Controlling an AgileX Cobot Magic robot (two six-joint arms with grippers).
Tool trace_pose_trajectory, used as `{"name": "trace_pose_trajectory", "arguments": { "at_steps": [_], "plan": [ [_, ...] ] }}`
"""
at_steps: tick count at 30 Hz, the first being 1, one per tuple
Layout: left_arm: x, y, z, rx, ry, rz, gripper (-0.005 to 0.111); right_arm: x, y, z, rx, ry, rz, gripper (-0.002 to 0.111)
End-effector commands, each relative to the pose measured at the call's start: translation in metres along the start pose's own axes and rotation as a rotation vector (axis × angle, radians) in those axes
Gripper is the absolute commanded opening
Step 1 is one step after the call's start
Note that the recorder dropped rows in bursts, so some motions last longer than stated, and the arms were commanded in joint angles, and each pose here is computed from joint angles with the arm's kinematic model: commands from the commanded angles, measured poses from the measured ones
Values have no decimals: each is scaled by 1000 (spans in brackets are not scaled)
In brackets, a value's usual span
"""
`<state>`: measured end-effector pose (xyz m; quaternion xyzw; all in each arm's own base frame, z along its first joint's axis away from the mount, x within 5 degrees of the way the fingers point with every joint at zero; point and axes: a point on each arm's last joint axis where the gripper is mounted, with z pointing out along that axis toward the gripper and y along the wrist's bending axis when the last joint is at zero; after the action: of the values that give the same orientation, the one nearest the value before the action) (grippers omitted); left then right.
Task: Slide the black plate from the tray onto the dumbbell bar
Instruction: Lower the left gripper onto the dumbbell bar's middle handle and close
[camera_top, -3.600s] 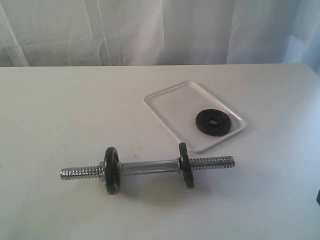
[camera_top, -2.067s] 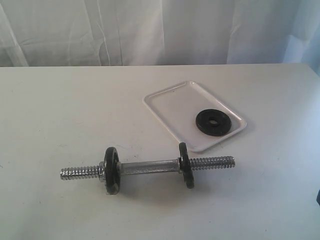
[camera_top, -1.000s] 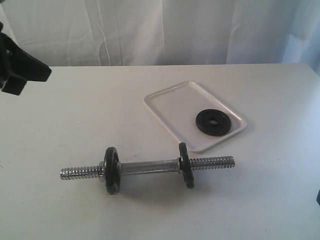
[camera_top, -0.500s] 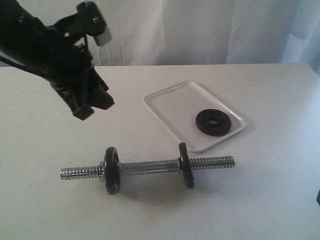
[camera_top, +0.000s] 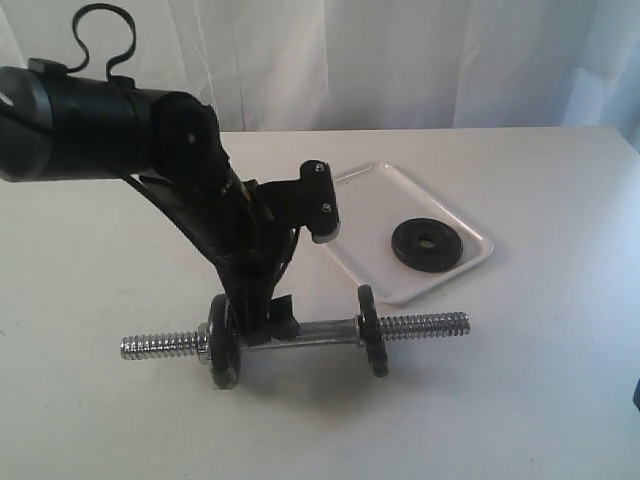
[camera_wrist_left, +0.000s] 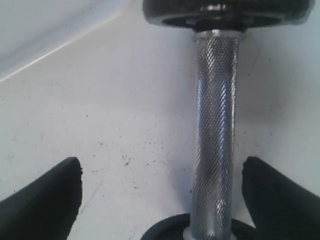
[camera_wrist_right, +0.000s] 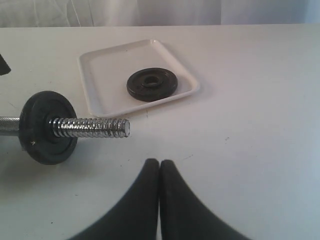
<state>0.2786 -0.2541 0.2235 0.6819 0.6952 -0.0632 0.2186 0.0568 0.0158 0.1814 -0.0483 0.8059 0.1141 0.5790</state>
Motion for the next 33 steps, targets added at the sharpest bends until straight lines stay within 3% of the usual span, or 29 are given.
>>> {"name": "trace_pose_trajectory", "arguments": {
  "at_steps": [1, 12, 26, 33],
  "plan": [
    [-10, -4, 11, -19, -27, 27, 88, 1, 0, 0, 2, -5, -2, 0],
    [-19, -22, 37, 44, 0, 19, 88, 1, 0, 0, 2, -5, -2, 0],
    [-12, -24, 61, 83, 43, 11, 88, 1, 0, 0, 2, -5, -2, 0],
    [-12, -22, 66, 54, 26, 9, 88, 1, 0, 0, 2, -5, -2, 0]
  ]
}}
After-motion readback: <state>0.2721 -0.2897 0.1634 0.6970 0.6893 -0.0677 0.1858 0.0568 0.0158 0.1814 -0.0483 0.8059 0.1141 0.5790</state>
